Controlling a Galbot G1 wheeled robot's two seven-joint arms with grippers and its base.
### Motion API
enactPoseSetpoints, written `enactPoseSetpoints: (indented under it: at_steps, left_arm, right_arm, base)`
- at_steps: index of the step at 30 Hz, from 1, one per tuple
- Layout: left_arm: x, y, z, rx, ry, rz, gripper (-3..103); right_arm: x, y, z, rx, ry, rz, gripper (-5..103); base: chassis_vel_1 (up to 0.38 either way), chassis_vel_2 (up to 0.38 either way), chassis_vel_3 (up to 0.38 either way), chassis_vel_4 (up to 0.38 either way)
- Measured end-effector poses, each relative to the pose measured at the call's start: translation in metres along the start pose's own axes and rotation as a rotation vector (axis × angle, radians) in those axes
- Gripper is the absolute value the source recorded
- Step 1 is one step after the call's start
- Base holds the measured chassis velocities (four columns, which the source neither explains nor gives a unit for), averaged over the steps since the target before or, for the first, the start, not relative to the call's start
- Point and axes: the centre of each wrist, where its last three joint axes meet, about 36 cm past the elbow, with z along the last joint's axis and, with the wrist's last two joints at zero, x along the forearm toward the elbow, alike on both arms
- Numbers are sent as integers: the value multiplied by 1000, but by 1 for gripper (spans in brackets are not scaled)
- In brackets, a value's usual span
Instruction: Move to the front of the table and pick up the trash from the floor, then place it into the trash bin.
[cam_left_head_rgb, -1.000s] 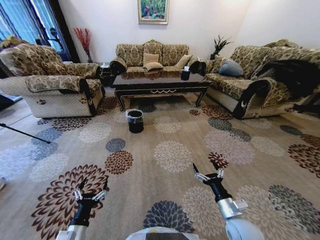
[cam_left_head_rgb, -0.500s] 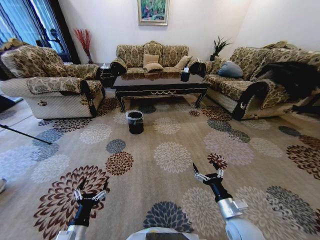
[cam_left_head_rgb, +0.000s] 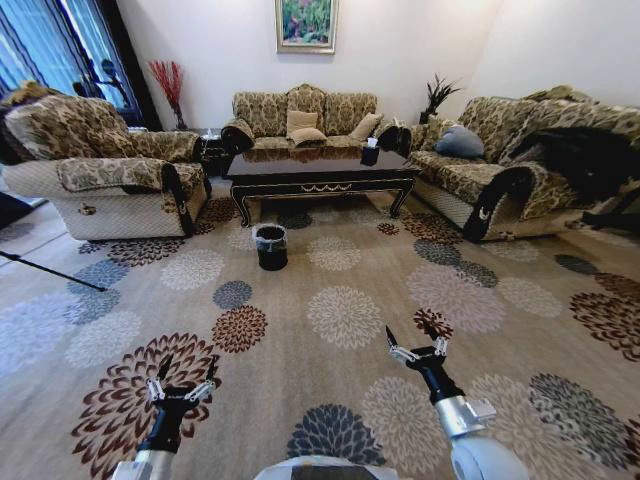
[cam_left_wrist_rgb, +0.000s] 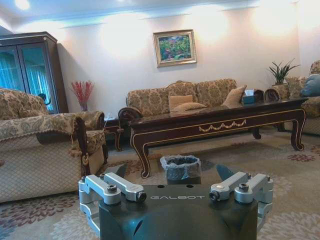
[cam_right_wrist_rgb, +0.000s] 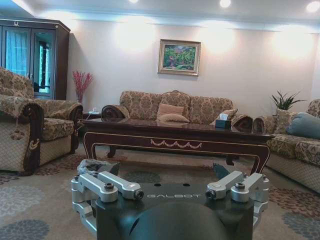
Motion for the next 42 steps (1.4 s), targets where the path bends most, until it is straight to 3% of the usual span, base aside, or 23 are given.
enactPoseSetpoints:
  at_steps: [42]
  left_arm:
    - [0, 0, 0, 0, 0, 0, 100]
  right_arm:
    - [0, 0, 0, 0, 0, 0, 100]
  base:
    - [0, 0, 0, 0]
